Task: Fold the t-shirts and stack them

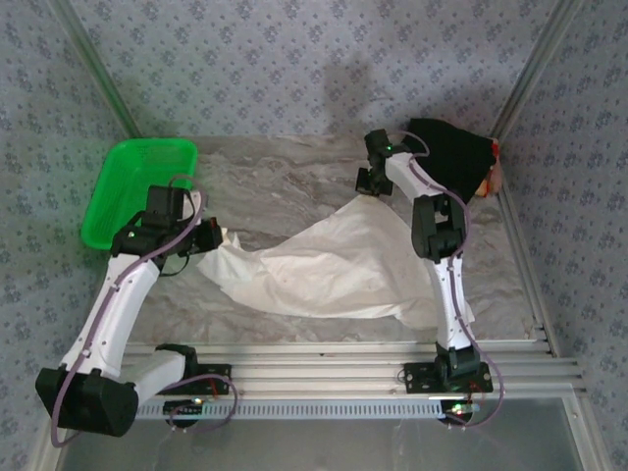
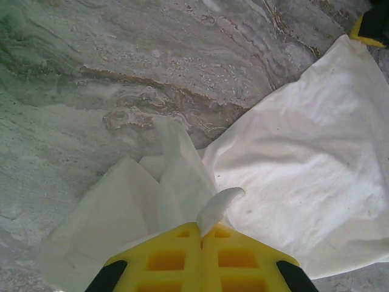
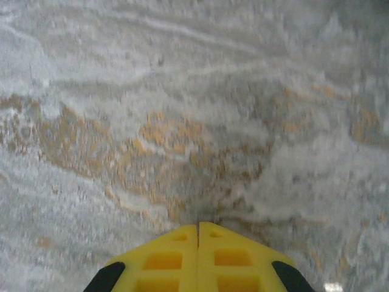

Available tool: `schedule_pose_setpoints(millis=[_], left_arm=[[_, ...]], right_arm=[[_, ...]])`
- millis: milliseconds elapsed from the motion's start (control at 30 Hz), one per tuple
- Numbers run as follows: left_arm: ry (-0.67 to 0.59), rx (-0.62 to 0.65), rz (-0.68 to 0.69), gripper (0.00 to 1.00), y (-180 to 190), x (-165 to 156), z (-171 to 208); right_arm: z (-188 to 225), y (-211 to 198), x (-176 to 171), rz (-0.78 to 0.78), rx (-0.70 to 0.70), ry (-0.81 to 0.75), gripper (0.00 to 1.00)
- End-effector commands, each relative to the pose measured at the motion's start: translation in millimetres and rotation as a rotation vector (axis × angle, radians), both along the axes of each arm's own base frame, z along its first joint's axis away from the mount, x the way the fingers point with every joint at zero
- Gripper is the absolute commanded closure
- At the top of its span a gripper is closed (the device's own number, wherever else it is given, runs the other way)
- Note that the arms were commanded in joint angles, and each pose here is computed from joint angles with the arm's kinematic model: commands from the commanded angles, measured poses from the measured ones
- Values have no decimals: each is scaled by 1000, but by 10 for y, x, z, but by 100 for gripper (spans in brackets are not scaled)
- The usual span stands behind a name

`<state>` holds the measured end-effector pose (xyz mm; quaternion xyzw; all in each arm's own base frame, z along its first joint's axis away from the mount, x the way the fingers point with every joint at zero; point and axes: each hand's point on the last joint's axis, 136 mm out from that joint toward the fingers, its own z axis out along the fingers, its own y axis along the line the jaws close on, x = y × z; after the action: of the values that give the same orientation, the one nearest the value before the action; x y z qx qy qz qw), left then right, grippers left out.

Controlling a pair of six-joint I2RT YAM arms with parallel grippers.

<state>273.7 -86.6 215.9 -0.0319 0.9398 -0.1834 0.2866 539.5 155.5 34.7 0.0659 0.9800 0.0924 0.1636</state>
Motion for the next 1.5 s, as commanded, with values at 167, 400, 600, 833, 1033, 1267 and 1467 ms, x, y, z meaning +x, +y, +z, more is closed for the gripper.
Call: schedule_pose_setpoints(millis=[167, 400, 600, 833, 1033, 1267, 1467], left_arm=[[-205, -35, 37, 100, 63, 238, 841], [-456, -47, 83, 100, 174, 536, 1899], [-714, -5, 118, 100, 309, 573, 2968], [-994, 24, 125, 100, 396, 161, 4028], [-1194, -23, 65, 100, 319, -329, 4606], [-1383, -84, -19, 100, 216, -931, 5078], [-1440, -44, 3, 100, 283, -1181, 5169]], right_arm=[[1865, -32, 91, -44, 229, -376, 100], [3399, -524, -236, -128, 433, -658, 100], [4706, -999, -793, -152, 556, -923, 100], [5529, -1330, -1658, -142, 638, -1081, 100], [5842, -1561, -2320, -150, 692, -1150, 100], [5935, -1378, -2745, -114, 771, -1155, 100], [6024, -1230, -2982, -86, 787, -1163, 100]])
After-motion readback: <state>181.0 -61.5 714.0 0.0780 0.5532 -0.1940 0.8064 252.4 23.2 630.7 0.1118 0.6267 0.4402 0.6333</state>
